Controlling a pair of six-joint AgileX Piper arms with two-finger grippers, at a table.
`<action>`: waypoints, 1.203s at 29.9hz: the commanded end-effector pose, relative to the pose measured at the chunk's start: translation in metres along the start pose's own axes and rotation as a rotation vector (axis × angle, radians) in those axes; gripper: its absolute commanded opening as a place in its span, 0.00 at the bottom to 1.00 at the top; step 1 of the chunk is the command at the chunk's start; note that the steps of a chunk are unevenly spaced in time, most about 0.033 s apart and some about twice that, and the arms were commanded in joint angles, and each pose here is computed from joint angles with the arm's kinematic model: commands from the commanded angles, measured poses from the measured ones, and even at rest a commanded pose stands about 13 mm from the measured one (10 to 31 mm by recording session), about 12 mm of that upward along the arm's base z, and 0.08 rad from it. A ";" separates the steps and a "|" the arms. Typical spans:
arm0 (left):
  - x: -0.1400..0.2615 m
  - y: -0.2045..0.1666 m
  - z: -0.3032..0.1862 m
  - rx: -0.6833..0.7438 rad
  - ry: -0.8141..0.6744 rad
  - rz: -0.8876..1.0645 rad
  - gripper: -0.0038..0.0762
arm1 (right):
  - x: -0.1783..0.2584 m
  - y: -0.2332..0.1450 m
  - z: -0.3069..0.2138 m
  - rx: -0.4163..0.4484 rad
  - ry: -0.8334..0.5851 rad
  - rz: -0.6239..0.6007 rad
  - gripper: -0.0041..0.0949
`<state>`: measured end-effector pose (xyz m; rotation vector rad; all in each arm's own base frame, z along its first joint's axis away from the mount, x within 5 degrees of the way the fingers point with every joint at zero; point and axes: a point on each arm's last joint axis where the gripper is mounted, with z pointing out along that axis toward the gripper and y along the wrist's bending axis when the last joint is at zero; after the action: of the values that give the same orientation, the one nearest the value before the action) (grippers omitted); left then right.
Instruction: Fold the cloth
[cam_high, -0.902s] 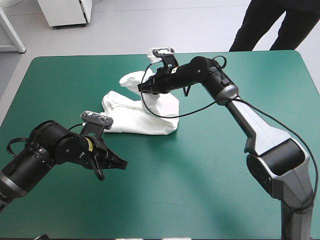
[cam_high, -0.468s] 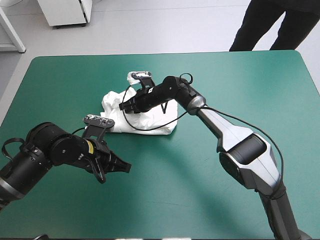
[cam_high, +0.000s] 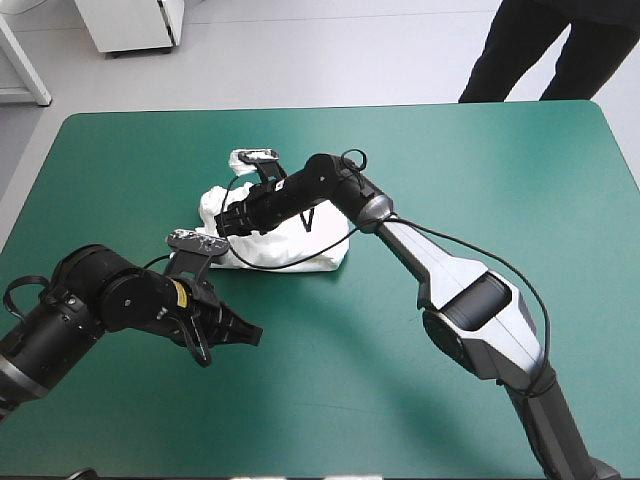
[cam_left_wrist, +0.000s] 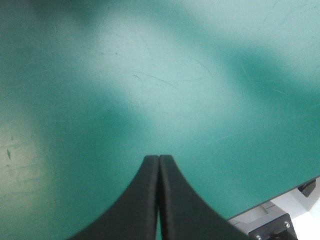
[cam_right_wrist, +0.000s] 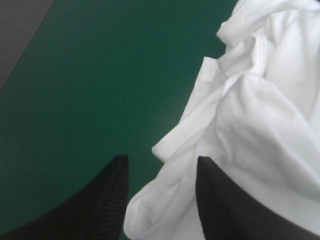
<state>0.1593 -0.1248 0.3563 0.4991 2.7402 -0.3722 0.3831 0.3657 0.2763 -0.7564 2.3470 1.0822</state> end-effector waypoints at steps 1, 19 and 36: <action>0.004 -0.002 -0.010 0.019 0.002 0.003 0.02 | -0.027 0.033 -0.052 0.018 -0.103 -0.042 0.49; 0.004 -0.002 -0.010 0.023 -0.001 0.002 0.02 | -0.021 -0.009 -0.113 0.315 0.089 -0.014 0.46; 0.003 -0.003 -0.010 0.030 -0.012 0.003 0.02 | 0.008 -0.079 -0.127 0.393 0.139 0.149 0.46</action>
<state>0.1588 -0.1251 0.3549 0.5018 2.7466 -0.3769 0.4111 0.2235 0.2693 -0.5446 2.7914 0.5379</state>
